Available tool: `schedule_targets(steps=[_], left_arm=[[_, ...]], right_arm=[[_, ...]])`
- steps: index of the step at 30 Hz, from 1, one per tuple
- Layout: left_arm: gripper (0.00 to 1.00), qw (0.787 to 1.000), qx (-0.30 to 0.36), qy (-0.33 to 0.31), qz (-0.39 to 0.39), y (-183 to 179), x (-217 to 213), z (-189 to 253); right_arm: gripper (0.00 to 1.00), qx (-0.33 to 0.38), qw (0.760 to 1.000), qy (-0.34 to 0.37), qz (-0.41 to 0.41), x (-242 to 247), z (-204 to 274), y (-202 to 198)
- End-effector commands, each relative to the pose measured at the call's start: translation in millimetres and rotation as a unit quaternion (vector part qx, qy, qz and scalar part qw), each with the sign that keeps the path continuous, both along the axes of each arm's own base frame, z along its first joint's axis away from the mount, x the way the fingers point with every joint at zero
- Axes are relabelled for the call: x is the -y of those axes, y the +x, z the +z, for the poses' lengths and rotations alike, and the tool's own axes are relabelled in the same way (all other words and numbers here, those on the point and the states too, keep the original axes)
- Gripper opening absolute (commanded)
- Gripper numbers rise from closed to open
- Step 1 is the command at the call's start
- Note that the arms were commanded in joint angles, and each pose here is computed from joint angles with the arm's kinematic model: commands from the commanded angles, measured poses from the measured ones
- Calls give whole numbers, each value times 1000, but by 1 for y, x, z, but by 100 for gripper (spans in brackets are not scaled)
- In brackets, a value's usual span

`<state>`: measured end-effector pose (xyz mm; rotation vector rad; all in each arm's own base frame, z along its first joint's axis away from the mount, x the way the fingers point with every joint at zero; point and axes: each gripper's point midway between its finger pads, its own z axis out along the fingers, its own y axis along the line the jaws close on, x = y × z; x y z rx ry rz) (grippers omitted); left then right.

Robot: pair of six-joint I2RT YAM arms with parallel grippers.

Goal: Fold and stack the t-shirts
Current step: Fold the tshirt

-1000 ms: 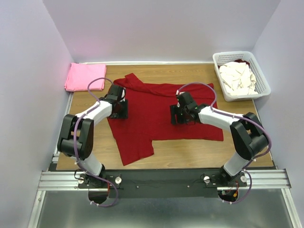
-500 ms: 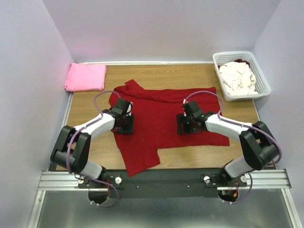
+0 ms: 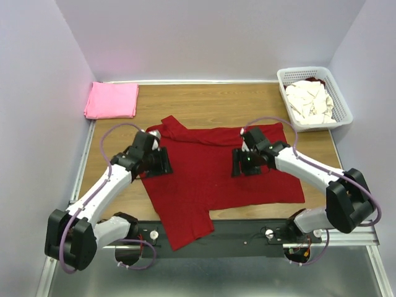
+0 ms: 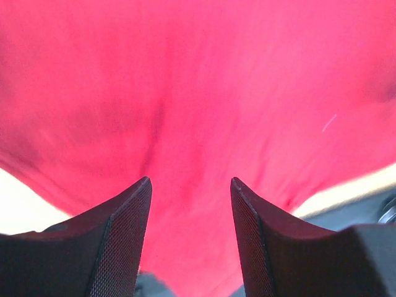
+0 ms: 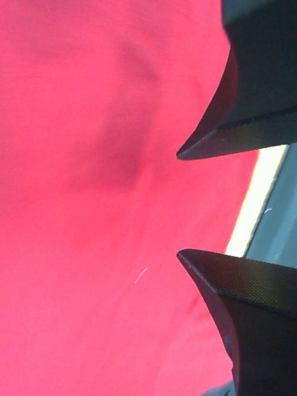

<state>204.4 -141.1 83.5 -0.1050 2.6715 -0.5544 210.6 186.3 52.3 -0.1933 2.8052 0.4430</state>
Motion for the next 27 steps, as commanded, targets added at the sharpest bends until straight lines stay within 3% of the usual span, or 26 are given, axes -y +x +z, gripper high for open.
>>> schedule_targets(steps=[1,2,6,14,15,20,27], left_arm=[[64,989,114,3,90,75,-29,48],[64,984,146,-3,100,94,-35,58],[64,978,176,15,112,146,-63,55],[62,986,134,50,83,172,-75,6],[62,986,130,54,85,172,-76,0],[62,986,124,76,85,174,-83,-17],[61,992,92,64,61,168,-75,-41]], right_arm=[[64,119,992,28,41,-37,46,63],[61,136,989,30,54,-45,51,73],[50,209,972,39,99,-105,75,121],[34,280,945,16,168,-215,58,165],[34,272,947,4,171,-223,36,170],[34,303,940,-4,153,-261,26,196],[36,317,939,-36,127,-272,-2,213]])
